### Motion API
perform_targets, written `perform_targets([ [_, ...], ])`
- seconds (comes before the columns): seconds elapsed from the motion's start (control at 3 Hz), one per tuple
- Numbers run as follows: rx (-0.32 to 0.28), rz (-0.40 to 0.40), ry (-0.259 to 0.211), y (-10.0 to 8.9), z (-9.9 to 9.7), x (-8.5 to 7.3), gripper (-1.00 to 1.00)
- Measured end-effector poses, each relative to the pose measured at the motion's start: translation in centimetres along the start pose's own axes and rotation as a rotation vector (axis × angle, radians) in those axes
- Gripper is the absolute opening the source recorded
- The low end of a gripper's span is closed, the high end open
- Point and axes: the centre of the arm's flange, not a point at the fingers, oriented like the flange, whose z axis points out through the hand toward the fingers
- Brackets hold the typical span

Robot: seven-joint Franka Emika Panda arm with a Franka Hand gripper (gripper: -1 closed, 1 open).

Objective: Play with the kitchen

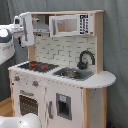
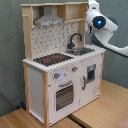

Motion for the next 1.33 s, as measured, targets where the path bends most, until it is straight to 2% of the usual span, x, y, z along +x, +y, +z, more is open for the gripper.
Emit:
perform_targets([
  [0.67,-0.013,-0.075,0.048,2.2,-5.2,-1.9,1.0],
  [1.33,-0.072,-0.089,0.027,7.1,-5.8,-4.8,1.0],
])
